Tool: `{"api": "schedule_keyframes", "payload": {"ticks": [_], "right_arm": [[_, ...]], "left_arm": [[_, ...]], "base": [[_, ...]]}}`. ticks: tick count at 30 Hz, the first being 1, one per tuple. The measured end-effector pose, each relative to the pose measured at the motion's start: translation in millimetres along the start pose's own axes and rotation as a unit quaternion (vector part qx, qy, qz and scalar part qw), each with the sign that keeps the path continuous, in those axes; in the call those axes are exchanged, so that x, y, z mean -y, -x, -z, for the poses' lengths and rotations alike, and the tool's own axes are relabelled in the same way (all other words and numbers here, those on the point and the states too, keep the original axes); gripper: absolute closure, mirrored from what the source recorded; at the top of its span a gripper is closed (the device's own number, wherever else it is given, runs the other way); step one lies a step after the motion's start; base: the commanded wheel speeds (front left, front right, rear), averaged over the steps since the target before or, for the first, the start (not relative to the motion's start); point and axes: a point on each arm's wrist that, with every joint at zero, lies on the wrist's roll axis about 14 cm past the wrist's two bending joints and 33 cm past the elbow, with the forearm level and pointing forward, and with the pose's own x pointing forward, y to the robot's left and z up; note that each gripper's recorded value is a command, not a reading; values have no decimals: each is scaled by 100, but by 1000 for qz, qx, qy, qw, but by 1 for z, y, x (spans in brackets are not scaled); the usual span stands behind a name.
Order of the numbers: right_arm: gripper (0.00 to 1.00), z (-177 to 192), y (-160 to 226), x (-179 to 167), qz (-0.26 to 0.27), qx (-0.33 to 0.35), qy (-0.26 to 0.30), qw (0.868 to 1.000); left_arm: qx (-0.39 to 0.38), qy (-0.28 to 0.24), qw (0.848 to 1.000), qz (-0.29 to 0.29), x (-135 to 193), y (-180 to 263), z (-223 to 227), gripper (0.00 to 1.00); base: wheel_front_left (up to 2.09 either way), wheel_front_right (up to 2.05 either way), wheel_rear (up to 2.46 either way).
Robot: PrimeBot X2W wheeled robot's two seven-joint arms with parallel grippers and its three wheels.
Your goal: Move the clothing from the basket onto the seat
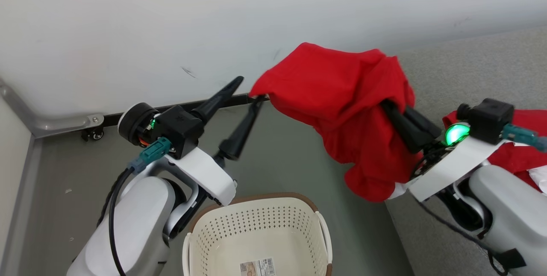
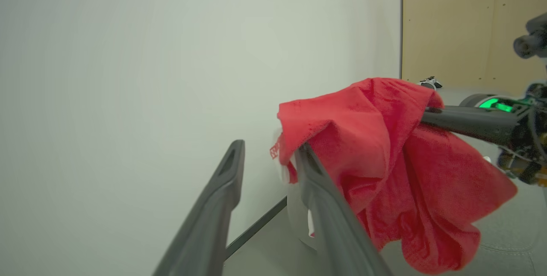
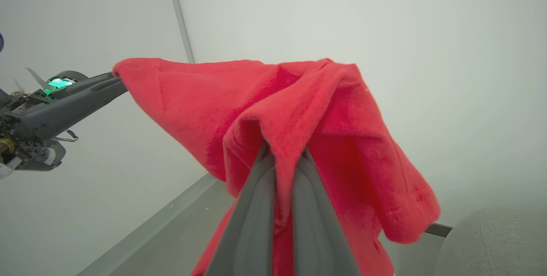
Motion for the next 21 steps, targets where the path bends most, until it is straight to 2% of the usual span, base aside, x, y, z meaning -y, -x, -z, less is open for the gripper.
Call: {"api": "schedule_keyframes", "payload": {"ticks": [5, 13, 21], "right_arm": [[100, -14, 4, 22, 30, 17, 2, 999], [100, -27, 7, 38, 51, 35, 5, 998], [100, -12, 24, 46, 75, 21, -6, 997]], "left_arm": [[-7, 14, 1000, 7, 7, 2, 7, 0], [-14, 23, 1000, 8, 8, 7, 13, 0], [-19, 35, 999, 25, 22, 9, 20, 0]], "base": [[0, 0, 0], [0, 0, 0], [0, 0, 0]]}}
